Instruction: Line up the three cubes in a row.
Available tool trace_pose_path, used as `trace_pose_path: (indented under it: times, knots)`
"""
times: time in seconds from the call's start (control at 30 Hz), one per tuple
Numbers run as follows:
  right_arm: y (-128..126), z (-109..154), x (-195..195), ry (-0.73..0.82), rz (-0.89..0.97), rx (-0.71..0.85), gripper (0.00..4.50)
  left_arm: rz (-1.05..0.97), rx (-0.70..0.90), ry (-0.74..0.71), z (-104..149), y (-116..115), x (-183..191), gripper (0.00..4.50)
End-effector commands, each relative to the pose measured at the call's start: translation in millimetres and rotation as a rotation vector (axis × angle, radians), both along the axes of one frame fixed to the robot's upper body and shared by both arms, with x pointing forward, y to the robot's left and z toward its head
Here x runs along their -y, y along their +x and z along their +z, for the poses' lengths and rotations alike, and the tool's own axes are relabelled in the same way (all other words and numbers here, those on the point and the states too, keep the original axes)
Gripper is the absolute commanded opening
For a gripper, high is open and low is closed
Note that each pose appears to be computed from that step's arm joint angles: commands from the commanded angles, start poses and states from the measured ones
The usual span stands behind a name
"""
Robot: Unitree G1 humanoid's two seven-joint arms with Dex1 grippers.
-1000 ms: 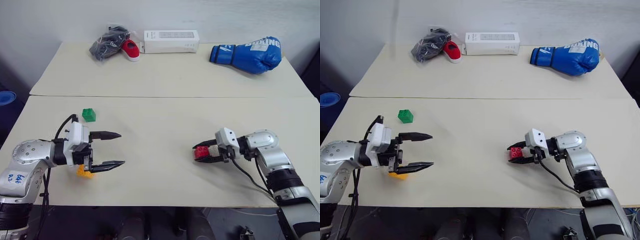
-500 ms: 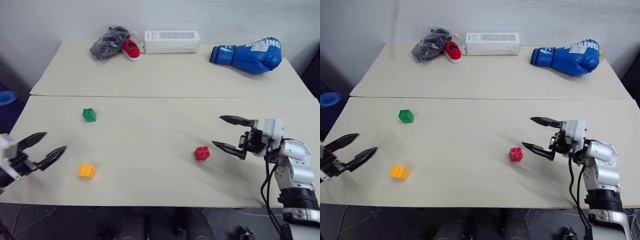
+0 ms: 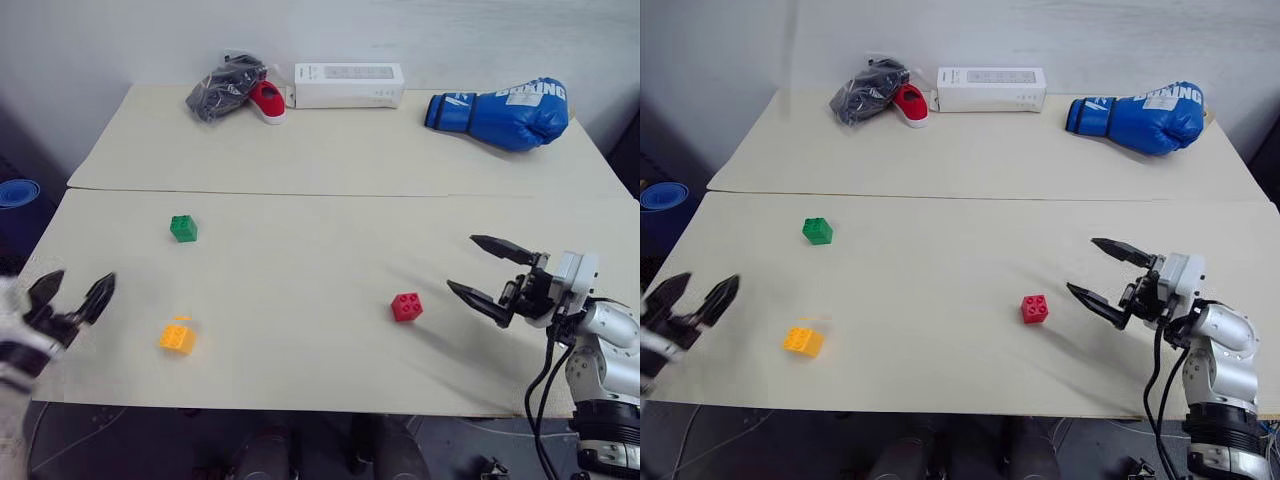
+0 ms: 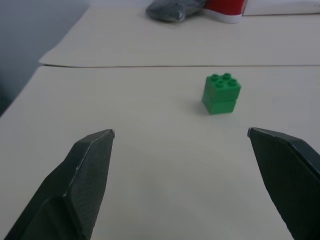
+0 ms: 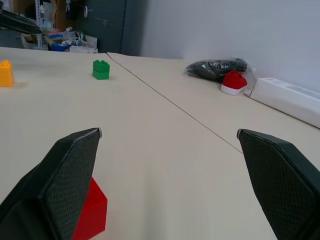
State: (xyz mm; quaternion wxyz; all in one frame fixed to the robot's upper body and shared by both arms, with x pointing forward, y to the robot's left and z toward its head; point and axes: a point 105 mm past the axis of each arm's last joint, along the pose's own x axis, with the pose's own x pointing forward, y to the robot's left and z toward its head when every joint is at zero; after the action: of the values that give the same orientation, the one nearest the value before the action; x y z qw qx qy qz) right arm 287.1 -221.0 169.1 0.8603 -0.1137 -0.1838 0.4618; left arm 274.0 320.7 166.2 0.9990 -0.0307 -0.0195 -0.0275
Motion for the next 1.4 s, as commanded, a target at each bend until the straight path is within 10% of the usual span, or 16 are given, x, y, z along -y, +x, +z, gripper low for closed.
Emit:
trace_pose_path:
  times: [0.03, 0.73, 1.1, 1.4]
  knots:
    - [0, 11, -11, 0.015, 0.024, 0.038, 4.46, 0.093, -0.042, -0.019, 9, 35, 22, 4.5]
    - [-13, 3, -15, 0.024, -0.002, 0.021, 4.46, 0.095, -0.183, 0.024, -17, 129, 70, 4.5]
    - [-13, -2, -12, 0.027, -0.002, 0.004, 4.5, 0.115, -0.21, 0.028, -27, 129, 64, 1.5]
    - [-18, 6, 6, -0.012, -0.044, 0.014, 4.5, -0.495, 0.118, 0.208, 57, 101, 97, 1.53]
